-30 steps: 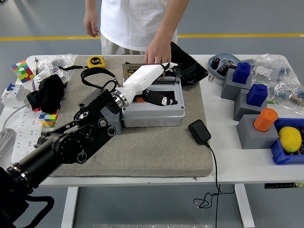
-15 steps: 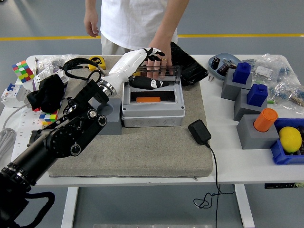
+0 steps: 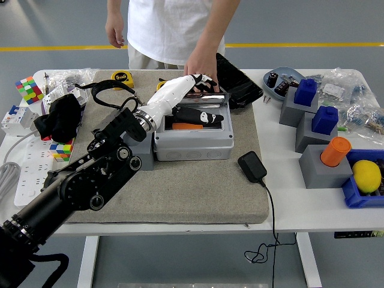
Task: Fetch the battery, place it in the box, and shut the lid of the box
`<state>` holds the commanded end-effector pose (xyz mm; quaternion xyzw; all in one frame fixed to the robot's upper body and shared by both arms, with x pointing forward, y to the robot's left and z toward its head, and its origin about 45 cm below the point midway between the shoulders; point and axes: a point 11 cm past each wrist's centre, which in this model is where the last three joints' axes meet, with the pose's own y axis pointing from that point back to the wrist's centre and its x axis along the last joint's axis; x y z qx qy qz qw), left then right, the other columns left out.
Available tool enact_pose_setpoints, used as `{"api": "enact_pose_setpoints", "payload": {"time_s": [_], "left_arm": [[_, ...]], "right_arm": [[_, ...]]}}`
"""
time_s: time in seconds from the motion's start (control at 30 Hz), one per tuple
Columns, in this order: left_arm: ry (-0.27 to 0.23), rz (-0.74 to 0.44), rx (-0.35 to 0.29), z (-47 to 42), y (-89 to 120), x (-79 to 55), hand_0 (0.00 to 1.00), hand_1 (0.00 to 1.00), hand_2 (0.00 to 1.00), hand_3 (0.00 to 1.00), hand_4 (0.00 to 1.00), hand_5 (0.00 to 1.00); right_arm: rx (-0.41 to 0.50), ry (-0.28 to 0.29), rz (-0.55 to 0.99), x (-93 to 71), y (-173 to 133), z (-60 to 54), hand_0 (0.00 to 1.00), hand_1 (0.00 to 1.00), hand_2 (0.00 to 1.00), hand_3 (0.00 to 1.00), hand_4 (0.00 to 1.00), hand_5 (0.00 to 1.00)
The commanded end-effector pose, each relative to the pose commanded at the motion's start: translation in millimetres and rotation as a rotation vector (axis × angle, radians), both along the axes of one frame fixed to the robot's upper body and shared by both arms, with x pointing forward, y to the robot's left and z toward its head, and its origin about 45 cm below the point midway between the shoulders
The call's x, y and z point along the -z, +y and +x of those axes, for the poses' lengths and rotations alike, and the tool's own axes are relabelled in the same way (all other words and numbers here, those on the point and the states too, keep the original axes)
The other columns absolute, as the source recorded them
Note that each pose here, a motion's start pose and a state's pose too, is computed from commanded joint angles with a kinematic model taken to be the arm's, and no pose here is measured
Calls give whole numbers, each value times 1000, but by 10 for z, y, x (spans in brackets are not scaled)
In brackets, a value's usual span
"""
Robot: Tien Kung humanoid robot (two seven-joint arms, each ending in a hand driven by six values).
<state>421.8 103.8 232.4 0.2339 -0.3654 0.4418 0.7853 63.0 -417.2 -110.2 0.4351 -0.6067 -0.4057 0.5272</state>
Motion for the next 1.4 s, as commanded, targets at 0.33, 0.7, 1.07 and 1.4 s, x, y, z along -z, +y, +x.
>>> {"api": "enact_pose_setpoints", "payload": {"time_s": [0.33,0.7,1.07,1.4], "left_arm": [[132,81,-14,-138,163,211,493,680,661,747,998,481],[141,-27,44,-335,126,8,470,661,654,744,998,485],[21,-408,-24,-372,467,-363,478,651,649,738,998,479],[-81,-798,-234,-443,1288,-472,478,653,643,721,998,480]], "right_arm": [[7,-12,1,-4,-3,22,650,646,673,586,998,562],[8,-8,1,-1,-1,5,648,647,673,586,998,562],[7,-9,2,0,5,13,649,647,673,585,998,562],[8,-10,-3,-7,-16,16,649,647,673,585,998,562]]}}
